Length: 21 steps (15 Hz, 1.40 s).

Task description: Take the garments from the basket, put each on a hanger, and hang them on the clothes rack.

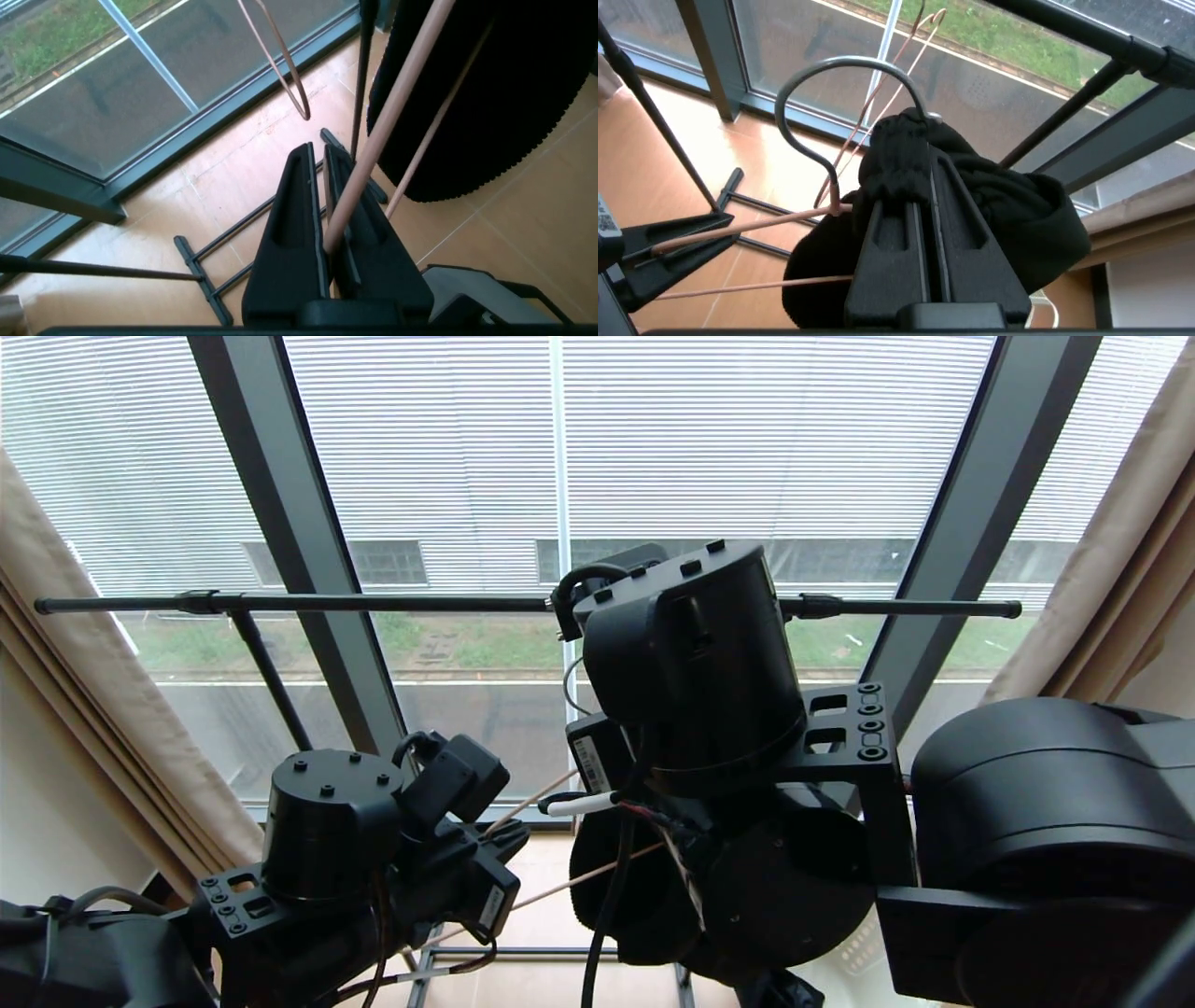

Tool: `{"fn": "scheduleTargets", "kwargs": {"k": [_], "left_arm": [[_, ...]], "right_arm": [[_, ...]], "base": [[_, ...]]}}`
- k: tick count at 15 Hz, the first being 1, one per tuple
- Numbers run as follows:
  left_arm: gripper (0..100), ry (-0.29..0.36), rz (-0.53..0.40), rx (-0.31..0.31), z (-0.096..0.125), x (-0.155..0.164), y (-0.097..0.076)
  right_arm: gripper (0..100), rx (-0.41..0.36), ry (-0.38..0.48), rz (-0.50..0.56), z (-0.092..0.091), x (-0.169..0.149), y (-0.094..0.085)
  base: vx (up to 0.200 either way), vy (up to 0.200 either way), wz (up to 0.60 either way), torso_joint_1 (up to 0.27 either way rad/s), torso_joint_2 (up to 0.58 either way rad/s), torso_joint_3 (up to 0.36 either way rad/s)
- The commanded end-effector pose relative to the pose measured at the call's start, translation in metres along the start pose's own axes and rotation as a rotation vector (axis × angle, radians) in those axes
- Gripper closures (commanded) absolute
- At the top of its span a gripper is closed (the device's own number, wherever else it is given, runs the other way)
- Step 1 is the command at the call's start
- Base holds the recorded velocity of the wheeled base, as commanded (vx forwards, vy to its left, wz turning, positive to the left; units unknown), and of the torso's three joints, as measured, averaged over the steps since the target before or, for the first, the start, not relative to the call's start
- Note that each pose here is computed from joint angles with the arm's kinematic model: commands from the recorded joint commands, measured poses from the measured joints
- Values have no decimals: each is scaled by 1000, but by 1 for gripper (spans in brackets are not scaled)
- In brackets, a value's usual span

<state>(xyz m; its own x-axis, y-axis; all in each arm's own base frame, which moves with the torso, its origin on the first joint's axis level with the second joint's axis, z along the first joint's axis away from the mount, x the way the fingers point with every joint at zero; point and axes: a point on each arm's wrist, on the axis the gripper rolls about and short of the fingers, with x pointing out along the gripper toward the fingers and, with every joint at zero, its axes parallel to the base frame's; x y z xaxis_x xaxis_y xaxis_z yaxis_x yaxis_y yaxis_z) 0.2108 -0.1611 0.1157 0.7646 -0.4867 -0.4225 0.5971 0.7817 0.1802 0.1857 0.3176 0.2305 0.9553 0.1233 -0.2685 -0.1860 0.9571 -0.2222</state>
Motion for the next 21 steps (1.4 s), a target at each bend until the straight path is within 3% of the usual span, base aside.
{"fn": "scheduleTargets", "kwargs": {"k": [1, 3, 8, 12, 21], "left_arm": [[100, 2, 0, -1, -1, 0, 0], [100, -4, 1, -2, 0, -1, 0], [100, -33, 4, -4, 0, -1, 0], [100, -45, 3, -2, 2, -3, 0], [100, -82, -11, 3, 4, -4, -5]], "right_arm": [[0, 4, -1, -1, 0, -1, 0], [0, 19, -4, -12, 1, -2, -2], [0, 71, 0, -71, 5, 6, -28], [0, 69, 11, -94, 3, 15, -31], [0, 25, 52, -113, -13, 40, -12]], "base": [[0, 0, 0, 0, 0, 0], [0, 0, 0, 0, 0, 0], [0, 0, 0, 0, 0, 0], [0, 0, 0, 0, 0, 0], [0, 0, 0, 0, 0, 0]]}}
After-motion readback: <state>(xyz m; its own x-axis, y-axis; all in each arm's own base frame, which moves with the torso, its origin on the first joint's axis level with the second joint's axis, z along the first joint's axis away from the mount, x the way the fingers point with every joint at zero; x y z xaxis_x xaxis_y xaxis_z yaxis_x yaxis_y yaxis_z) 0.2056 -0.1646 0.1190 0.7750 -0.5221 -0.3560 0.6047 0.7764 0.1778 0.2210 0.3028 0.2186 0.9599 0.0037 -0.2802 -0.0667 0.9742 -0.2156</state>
